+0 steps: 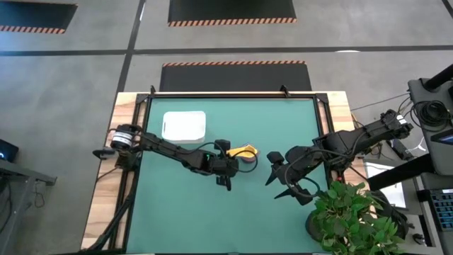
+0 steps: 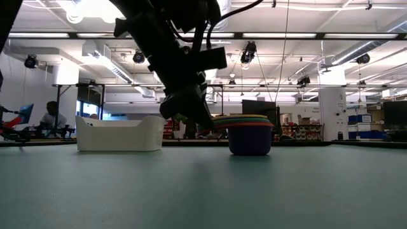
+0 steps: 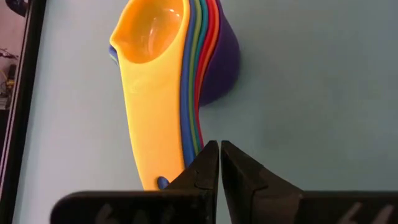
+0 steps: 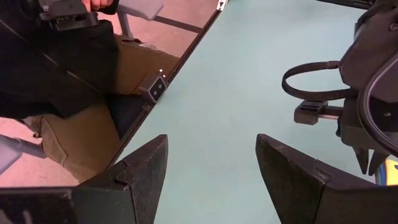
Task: Nest measuring cups in basket
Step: Stack the yellow measuring cup on top of the blue measuring cup
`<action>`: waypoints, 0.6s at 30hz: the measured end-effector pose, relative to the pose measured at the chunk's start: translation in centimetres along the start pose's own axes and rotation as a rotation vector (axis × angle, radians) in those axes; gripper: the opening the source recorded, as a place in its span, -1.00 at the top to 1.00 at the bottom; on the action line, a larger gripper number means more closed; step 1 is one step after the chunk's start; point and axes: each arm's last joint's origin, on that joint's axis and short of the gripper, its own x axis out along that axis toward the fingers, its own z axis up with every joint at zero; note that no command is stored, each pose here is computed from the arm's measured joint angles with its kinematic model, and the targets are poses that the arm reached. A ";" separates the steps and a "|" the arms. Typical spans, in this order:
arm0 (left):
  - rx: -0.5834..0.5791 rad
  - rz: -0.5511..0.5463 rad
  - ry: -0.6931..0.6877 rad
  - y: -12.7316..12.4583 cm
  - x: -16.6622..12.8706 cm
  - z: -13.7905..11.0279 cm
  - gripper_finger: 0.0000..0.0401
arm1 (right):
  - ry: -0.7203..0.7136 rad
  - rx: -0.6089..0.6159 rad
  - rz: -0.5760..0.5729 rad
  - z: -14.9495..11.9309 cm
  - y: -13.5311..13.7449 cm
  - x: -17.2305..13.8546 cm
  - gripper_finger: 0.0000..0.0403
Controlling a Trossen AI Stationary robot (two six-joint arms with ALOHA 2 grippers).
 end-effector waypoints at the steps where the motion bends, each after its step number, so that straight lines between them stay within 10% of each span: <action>1: 0.000 -0.001 -0.001 0.0 0.0 0.0 1.00 | 0.000 0.000 0.000 0.0 0.0 0.0 -0.15; 18: 0.012 0.071 0.059 0.2 -0.7 -0.5 1.00 | 0.001 0.002 0.000 0.0 0.0 0.0 -0.15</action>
